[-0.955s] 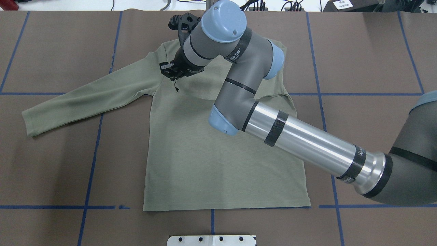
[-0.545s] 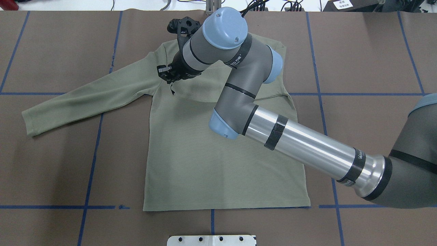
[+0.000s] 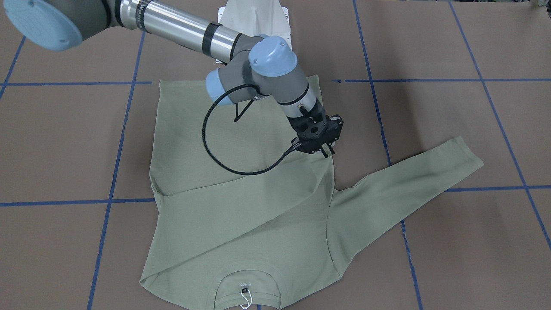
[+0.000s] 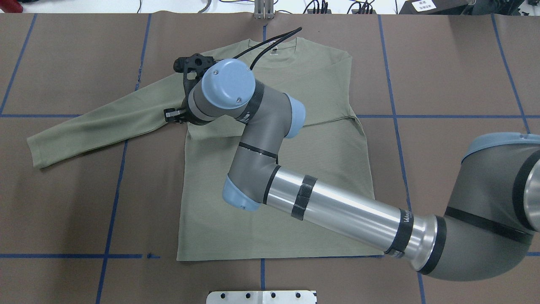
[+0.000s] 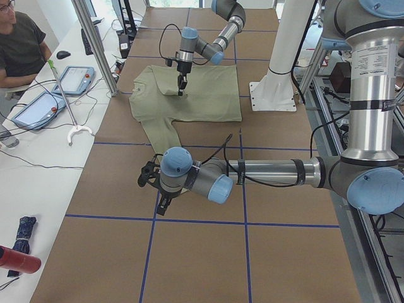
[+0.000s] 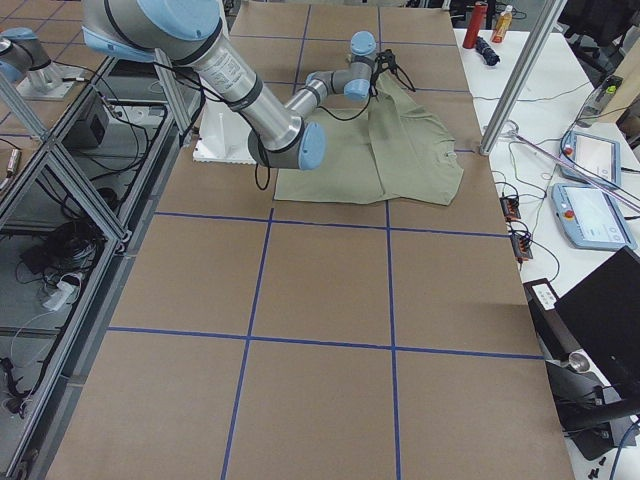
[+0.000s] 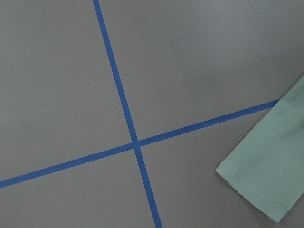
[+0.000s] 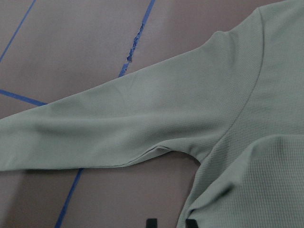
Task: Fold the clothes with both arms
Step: 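Lay the sleeve down, open the right gripper and withdraw it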
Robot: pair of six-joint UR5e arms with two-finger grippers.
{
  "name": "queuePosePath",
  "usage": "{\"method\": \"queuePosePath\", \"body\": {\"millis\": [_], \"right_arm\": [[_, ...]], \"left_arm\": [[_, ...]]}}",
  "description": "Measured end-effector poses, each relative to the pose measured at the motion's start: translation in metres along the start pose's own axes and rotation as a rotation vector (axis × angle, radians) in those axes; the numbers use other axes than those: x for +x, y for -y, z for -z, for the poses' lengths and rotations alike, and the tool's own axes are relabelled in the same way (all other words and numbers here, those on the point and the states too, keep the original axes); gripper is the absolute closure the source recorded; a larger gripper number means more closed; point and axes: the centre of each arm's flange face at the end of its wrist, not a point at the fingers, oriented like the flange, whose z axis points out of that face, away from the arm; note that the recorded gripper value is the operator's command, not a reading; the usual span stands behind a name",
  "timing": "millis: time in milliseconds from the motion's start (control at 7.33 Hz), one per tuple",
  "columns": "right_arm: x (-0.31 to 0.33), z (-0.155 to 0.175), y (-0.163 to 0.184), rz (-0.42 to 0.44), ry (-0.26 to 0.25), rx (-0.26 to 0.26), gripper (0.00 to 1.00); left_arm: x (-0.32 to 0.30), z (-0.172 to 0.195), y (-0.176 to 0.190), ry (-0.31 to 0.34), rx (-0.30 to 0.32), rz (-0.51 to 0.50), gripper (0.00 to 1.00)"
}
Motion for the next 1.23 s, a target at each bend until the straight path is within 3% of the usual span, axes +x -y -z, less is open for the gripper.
{"method": "queuePosePath", "body": {"millis": [545, 682, 818, 955, 1227], "right_arm": [[-0.008, -0.008, 0.002, -0.044, -0.061, 0.017, 0.0], [0.001, 0.003, 0.016, -0.071, -0.106, -0.016, 0.0], [0.021, 0.027, 0.036, -0.104, -0.164, -0.081, 0.0], [0.052, 0.057, 0.051, -0.142, -0.219, -0.139, 0.0], [0.147, 0.111, 0.062, -0.187, -0.318, -0.204, 0.0]], "left_arm": [[-0.002, -0.002, 0.0, 0.003, -0.004, 0.011, 0.0], [0.001, -0.005, 0.003, 0.002, 0.001, 0.038, 0.0], [0.013, -0.013, 0.005, 0.01, 0.024, 0.086, 0.0], [0.032, -0.028, 0.003, 0.023, 0.06, 0.141, 0.0], [0.083, -0.072, -0.008, 0.028, 0.117, 0.252, 0.0]]}}
